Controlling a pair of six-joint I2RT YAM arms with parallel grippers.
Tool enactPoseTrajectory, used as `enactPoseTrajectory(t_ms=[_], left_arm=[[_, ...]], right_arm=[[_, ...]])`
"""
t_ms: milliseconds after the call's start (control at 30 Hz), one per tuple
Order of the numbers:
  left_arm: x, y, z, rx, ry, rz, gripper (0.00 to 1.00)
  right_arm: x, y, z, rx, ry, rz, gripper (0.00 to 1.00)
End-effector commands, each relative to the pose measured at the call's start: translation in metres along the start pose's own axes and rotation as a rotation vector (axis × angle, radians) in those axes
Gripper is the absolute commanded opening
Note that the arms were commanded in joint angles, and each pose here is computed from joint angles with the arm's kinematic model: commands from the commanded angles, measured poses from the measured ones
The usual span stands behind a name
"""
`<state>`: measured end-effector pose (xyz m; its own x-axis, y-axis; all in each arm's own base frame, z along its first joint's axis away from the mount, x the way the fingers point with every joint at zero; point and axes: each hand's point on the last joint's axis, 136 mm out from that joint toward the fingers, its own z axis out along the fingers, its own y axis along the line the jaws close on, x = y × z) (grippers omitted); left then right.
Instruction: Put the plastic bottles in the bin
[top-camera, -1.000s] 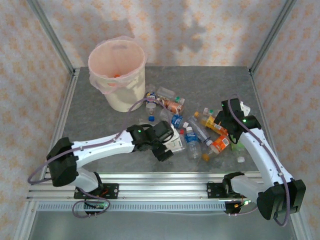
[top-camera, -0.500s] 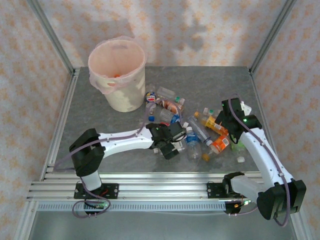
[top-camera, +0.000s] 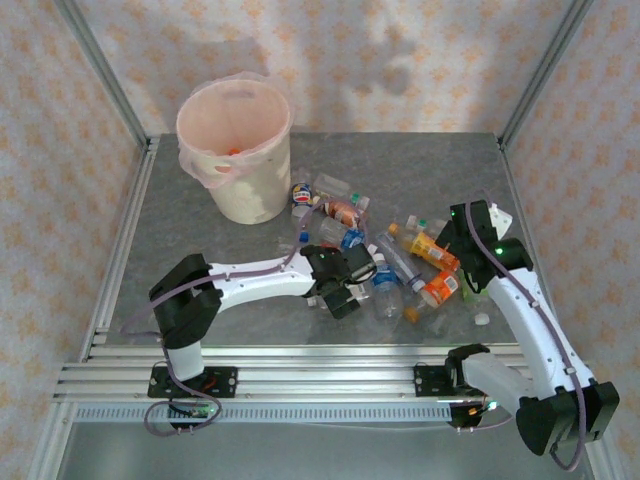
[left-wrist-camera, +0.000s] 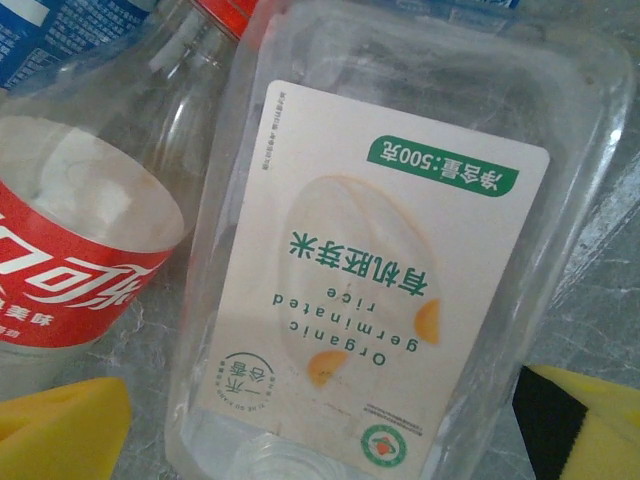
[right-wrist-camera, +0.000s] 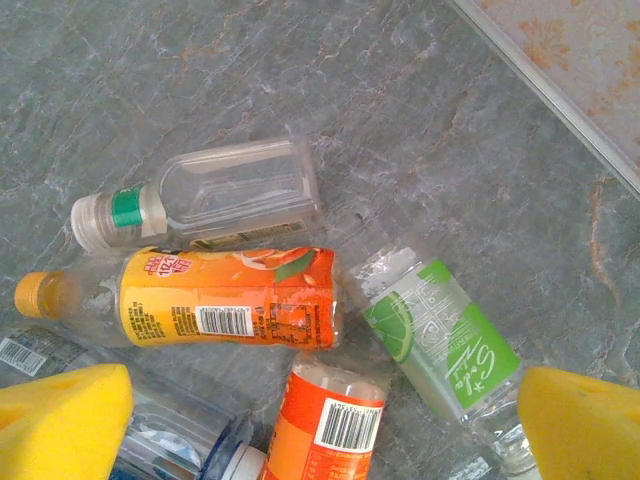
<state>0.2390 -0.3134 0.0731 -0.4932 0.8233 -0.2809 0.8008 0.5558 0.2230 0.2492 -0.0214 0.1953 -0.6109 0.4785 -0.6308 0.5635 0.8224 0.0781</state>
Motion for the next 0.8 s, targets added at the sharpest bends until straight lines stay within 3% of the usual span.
enactPoseTrajectory(t_ms=[0, 767], left_arm=[[0.0, -0.001, -0.002, 0.005, 0.024, 0.036, 1.0], [0.018, 0.0, 0.026, 0.052, 0.115, 0.028, 1.0]], right_arm=[[-0.005, -0.008, -0.007, 0.03, -0.03, 0.01, 0.99], [-0.004, -0.011, -0.008, 0.034, -0.04, 0.022, 0.99]])
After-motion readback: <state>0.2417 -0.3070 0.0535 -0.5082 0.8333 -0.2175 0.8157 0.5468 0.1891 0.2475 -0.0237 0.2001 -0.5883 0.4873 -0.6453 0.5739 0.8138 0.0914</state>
